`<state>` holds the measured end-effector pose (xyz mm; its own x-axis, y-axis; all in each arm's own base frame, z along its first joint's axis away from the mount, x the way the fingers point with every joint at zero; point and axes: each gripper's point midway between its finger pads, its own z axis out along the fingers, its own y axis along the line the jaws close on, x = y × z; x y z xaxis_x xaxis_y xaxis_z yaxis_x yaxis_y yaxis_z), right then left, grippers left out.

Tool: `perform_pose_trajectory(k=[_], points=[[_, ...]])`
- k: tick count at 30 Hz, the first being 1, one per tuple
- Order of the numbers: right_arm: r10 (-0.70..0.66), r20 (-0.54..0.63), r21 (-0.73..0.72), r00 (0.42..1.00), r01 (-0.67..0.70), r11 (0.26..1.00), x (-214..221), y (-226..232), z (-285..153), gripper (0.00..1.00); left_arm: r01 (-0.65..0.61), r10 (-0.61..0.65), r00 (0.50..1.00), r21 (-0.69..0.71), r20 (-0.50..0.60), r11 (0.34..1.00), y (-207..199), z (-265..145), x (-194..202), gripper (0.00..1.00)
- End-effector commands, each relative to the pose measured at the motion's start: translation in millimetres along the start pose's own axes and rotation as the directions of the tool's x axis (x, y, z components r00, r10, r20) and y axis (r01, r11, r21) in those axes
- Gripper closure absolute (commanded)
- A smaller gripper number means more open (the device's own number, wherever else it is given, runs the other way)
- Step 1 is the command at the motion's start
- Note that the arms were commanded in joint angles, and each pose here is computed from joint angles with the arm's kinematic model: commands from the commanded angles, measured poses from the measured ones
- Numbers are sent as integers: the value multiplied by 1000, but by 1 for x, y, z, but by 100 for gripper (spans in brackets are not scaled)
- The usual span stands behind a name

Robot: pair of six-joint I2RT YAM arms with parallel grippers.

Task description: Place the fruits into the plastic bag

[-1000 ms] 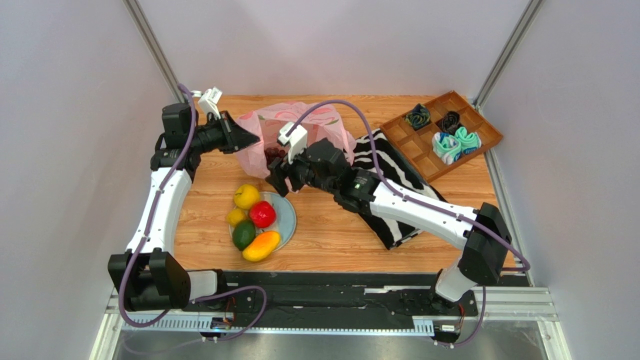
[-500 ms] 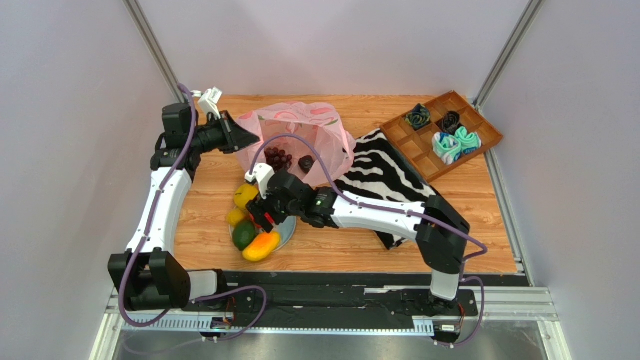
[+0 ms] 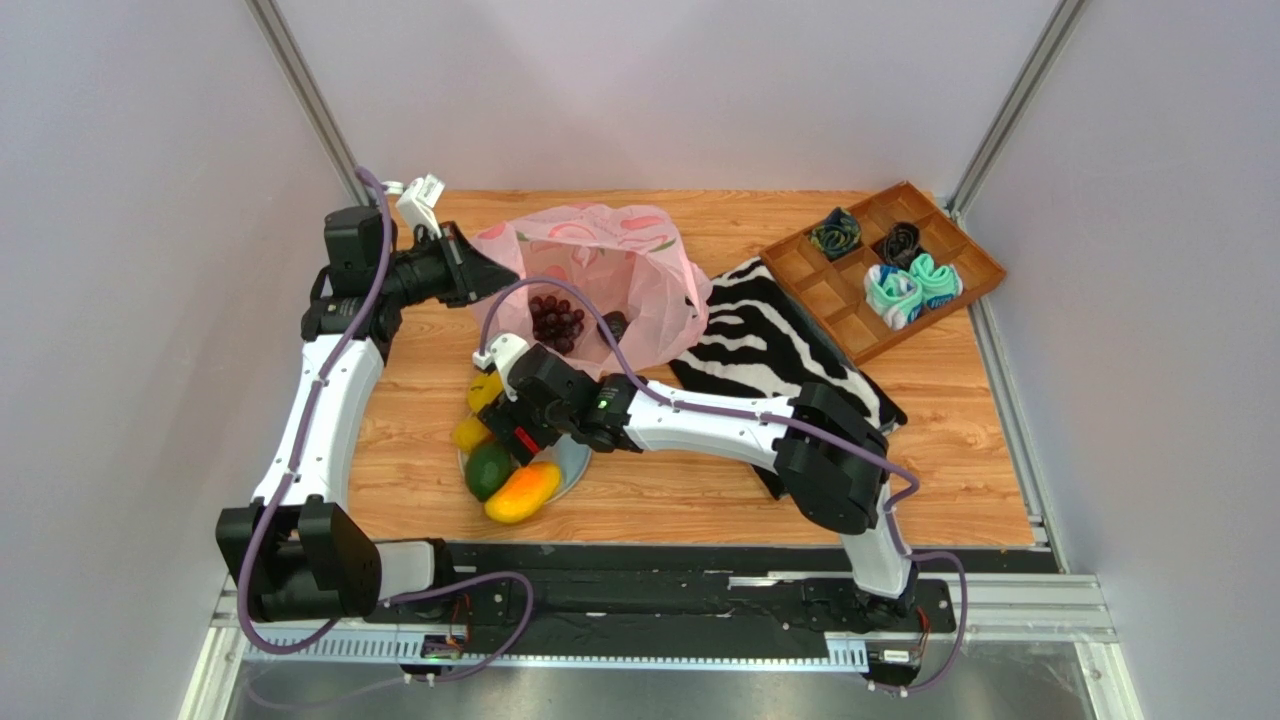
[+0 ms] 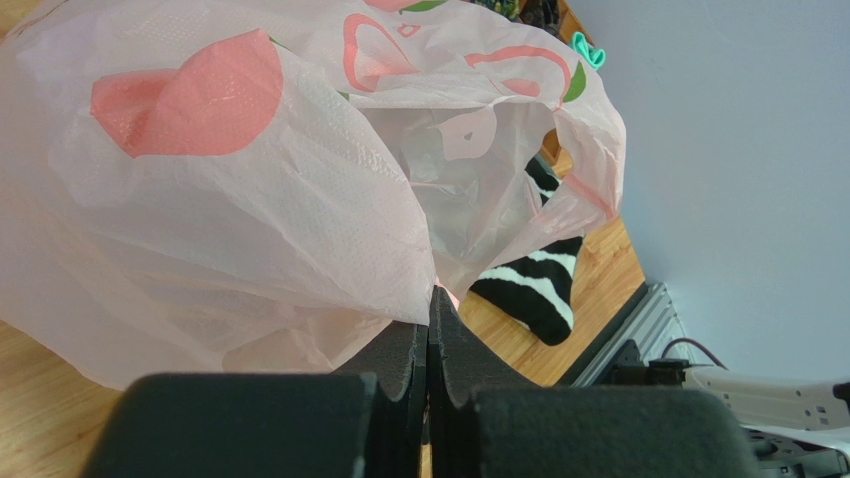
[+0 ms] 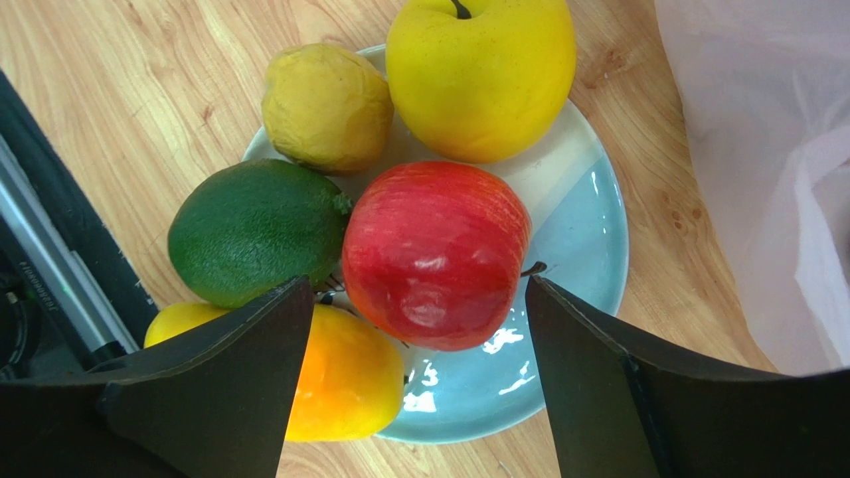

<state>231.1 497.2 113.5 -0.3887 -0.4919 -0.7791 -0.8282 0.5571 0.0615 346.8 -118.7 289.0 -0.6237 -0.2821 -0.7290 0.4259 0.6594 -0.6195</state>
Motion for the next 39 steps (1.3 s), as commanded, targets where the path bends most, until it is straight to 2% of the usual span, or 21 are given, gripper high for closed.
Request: perform_pose_trajectory(k=[1, 7, 29, 35, 36, 39], points=[[16, 63, 38, 998, -18, 999, -24, -2, 4, 17, -38, 37, 999, 18, 31, 999, -8, -2, -14, 100], [22, 62, 77, 998, -27, 997, -22, -8, 13, 16, -36, 35, 999, 21, 29, 999, -9, -2, -13, 100], [52, 35, 75, 998, -55, 996, -10, -7, 29, 16, -37, 36, 999, 27, 31, 999, -10, -2, -13, 100], [63, 24, 111, 998, -65, 992, -5, -13, 29, 23, -38, 37, 999, 29, 30, 999, -10, -2, -13, 100], [63, 23, 120, 998, -65, 991, -5, -14, 27, 30, -35, 34, 999, 26, 31, 999, -9, -2, -13, 100], [52, 23, 167, 998, -55, 984, -3, -25, 22, 42, -39, 38, 999, 28, 32, 999, -10, -2, -14, 100]])
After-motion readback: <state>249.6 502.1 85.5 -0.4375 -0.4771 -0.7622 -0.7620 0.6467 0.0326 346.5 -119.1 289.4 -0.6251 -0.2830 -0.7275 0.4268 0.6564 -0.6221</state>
